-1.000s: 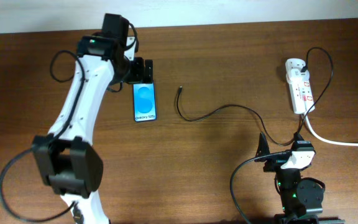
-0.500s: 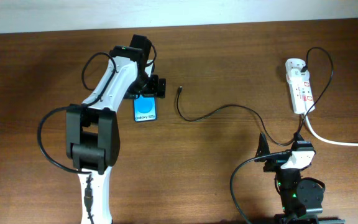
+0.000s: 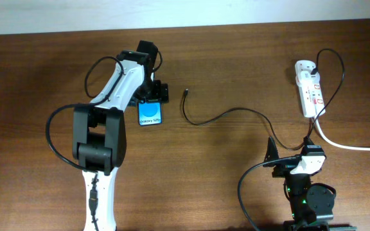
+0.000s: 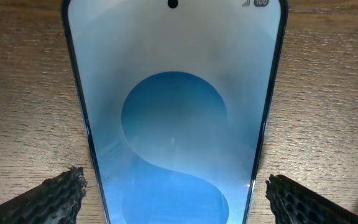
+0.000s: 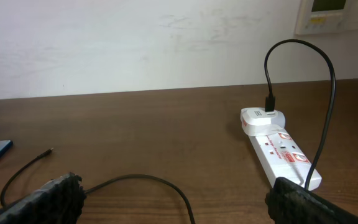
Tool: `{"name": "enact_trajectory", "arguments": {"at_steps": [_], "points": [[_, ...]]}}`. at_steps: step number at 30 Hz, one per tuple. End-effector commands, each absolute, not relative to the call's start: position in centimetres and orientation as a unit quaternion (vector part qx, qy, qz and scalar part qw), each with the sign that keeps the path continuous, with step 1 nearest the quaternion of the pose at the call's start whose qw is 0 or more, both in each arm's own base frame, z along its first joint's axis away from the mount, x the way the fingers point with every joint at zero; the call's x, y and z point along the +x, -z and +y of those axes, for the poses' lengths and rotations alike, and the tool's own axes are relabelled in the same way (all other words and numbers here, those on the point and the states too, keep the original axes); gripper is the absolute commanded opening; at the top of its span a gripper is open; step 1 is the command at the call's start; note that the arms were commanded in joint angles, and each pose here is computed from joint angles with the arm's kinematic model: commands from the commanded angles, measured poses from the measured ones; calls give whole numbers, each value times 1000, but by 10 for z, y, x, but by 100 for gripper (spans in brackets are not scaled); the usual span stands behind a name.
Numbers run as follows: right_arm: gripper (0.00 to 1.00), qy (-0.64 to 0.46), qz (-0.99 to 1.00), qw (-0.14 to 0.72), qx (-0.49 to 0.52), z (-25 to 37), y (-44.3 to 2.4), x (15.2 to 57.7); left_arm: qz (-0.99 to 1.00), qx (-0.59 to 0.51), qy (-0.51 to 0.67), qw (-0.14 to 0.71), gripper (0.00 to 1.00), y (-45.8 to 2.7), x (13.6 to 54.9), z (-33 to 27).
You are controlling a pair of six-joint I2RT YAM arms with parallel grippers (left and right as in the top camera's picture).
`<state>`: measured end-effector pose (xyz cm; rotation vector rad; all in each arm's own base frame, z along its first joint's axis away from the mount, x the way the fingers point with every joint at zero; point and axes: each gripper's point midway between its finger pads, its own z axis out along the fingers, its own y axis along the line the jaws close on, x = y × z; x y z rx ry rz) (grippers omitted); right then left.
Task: Plug charger to phone and switch on socket
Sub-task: 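Move the left gripper over the blue phone and lower onto it, then close the left gripper on the phone's bottom edge and lift it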
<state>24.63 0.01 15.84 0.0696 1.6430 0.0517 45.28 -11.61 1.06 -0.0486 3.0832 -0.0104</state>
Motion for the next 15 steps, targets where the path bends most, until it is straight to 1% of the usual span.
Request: {"name": "enact_trajectory", "arguments": {"at_steps": [1, 8, 11, 13, 15], "points": [[98, -22, 734, 678, 31, 0, -155, 246, 999, -47, -7, 17, 99, 0, 448, -112], [98, -22, 734, 678, 31, 0, -155, 246, 998, -51, -5, 22, 99, 5, 450, -112], [98, -22, 734, 678, 31, 0, -155, 246, 999, -51, -8, 12, 99, 18, 449, -112], [98, -22, 734, 678, 31, 0, -155, 246, 999, -50, -14, -9, 99, 35, 442, -111], [98, -22, 734, 678, 31, 0, -155, 246, 999, -49, -15, -11, 99, 38, 441, -111]]}}
